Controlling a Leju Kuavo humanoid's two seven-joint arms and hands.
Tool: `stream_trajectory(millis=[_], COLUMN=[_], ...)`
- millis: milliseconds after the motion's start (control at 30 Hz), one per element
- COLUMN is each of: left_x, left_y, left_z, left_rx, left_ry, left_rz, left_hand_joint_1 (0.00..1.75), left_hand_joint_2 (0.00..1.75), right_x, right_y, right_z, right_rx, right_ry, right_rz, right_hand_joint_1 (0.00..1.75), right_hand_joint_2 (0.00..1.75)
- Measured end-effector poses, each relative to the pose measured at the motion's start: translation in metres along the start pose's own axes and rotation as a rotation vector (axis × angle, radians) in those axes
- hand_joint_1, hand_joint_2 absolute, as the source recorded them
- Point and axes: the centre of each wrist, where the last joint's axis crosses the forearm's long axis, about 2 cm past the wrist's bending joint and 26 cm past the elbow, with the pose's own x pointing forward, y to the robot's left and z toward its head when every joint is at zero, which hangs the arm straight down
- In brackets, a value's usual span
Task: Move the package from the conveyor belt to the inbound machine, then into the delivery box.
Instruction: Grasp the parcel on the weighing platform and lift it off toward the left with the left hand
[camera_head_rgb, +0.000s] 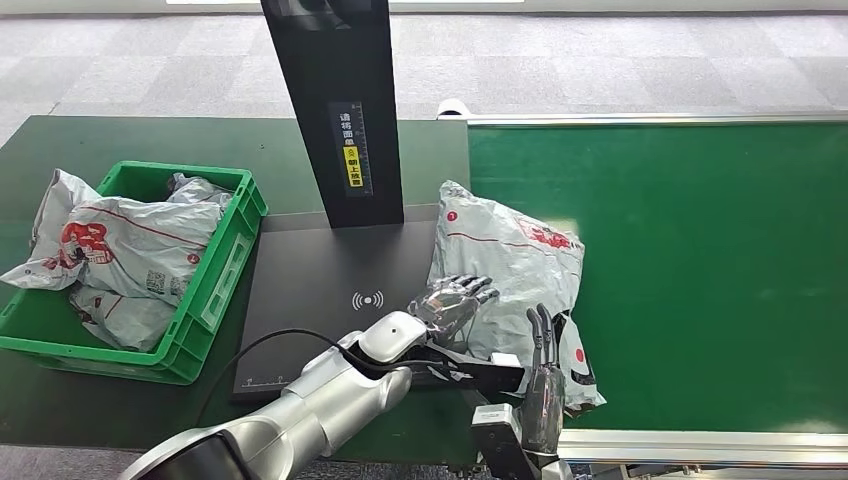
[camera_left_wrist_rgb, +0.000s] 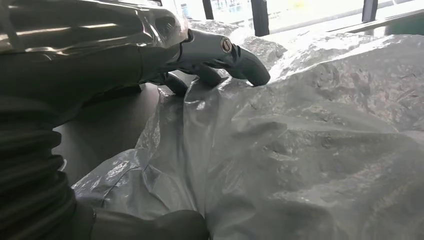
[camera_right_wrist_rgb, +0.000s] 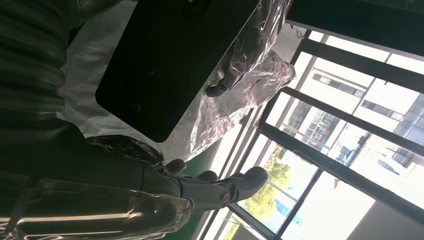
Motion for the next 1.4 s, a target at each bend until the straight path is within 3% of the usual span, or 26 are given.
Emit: stream_trajectory(millis=[67,133,167,267,300,333,767,1067,1200,1400], left_x=[0.000,0.000,0.000,0.000,0.001,0.001,0.003,-0.026,-0.054,-0.135], left_y=[0.000,0.000,0.000,-0.001,-0.002,-0.002,-0.015,-0.021,-0.007,0.066], left_z=[0.000,0.000,0.000,0.000,0.000,0.000,0.005,0.014,0.019,0.051], left_rx=[-0.012,-0.025,-0.030,-0.041,-0.044,-0.046,0.169,0.314,0.570,1.097], left_ry=[-0.006,-0.010,-0.012,-0.011,-0.010,-0.009,0.095,0.258,0.327,0.416], left_rz=[0.004,0.006,0.005,-0.004,-0.006,-0.007,0.098,0.273,0.501,0.732], left_hand_joint_1=[0.19,0.16,0.41,1.55,1.71,1.75,1.75,1.75,1.75,1.75], left_hand_joint_2=[1.75,1.75,1.75,1.75,1.75,1.75,1.75,1.75,1.75,1.75], right_x=[0.000,0.000,0.000,0.001,0.001,0.001,0.000,0.005,0.006,0.007], right_y=[0.000,0.000,0.000,0.001,0.001,0.001,0.001,0.004,0.003,-0.004], right_z=[0.001,0.001,0.002,0.003,0.004,0.005,-0.001,-0.015,-0.015,-0.004], right_rx=[0.001,0.001,0.001,0.002,0.003,0.004,-0.009,-0.037,-0.044,-0.067], right_ry=[0.001,0.003,0.004,0.008,0.010,0.012,0.012,-0.028,-0.031,-0.001], right_rz=[0.000,-0.001,-0.001,-0.003,-0.003,-0.003,-0.011,-0.030,-0.029,-0.009], right_hand_joint_1=[0.00,0.00,0.00,0.00,0.00,0.00,0.00,0.00,0.00,0.00], right_hand_joint_2=[1.75,1.75,1.75,1.75,1.75,1.75,1.75,1.75,1.75,1.75])
